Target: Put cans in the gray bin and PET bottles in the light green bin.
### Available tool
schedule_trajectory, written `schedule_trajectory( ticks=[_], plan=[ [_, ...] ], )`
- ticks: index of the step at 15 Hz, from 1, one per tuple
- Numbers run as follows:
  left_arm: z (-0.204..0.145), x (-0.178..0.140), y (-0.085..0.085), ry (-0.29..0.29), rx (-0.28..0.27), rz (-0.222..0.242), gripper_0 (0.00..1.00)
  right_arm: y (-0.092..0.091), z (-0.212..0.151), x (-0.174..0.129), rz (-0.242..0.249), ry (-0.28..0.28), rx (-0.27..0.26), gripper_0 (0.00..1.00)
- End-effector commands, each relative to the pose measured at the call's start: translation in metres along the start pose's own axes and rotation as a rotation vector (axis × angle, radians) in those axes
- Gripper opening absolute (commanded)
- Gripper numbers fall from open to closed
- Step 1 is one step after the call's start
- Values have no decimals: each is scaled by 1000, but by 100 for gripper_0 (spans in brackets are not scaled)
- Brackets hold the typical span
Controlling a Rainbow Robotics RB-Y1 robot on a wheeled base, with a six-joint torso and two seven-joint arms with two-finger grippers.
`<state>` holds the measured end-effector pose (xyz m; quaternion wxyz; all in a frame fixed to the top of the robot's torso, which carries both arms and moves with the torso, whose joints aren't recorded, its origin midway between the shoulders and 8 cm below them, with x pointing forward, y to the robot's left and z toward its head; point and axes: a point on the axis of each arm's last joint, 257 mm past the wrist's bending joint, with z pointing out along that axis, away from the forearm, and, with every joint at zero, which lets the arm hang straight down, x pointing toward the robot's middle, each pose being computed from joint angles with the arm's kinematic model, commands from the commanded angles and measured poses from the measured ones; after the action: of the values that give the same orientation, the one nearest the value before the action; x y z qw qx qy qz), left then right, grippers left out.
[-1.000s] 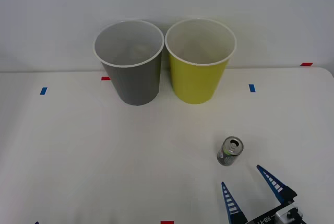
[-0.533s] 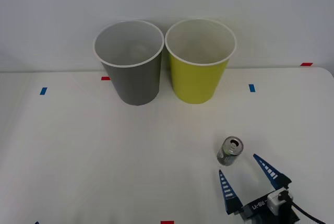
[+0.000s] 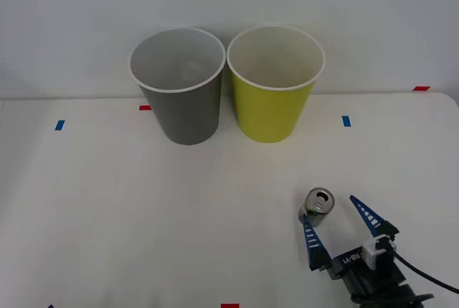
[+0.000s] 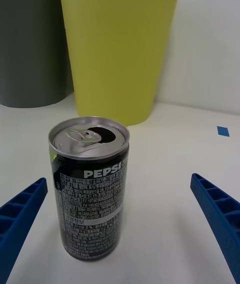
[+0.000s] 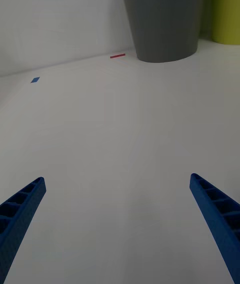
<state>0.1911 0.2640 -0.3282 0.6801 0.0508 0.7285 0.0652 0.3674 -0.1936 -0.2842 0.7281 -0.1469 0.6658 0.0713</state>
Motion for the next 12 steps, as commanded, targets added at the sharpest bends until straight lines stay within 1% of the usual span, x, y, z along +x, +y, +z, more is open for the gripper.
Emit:
schedule_trajectory(
  ticks=[1, 3, 5, 9, 10, 11, 12],
  plan=[
    [0, 0, 0, 0, 0, 0, 100, 7, 15, -1, 8, 7, -4, 100],
    [0, 0, 0, 0, 0, 0, 100, 13, 26, 2, 24, 24, -2, 100],
    [0, 0, 0, 0, 0, 0, 100, 16, 36, -4, 29, 11, -1, 100],
    [0, 0, 0, 0, 0, 0, 100, 13, 36, -4, 27, 11, 2, 100],
    [0, 0, 0, 0, 0, 0, 100, 12, 36, -5, 30, 9, 2, 81],
    [0, 0, 0, 0, 0, 0, 100, 11, 36, -4, 36, 12, 4, 56],
    [0, 0, 0, 0, 0, 0, 100, 11, 36, -4, 43, 12, 7, 34]
  ],
)
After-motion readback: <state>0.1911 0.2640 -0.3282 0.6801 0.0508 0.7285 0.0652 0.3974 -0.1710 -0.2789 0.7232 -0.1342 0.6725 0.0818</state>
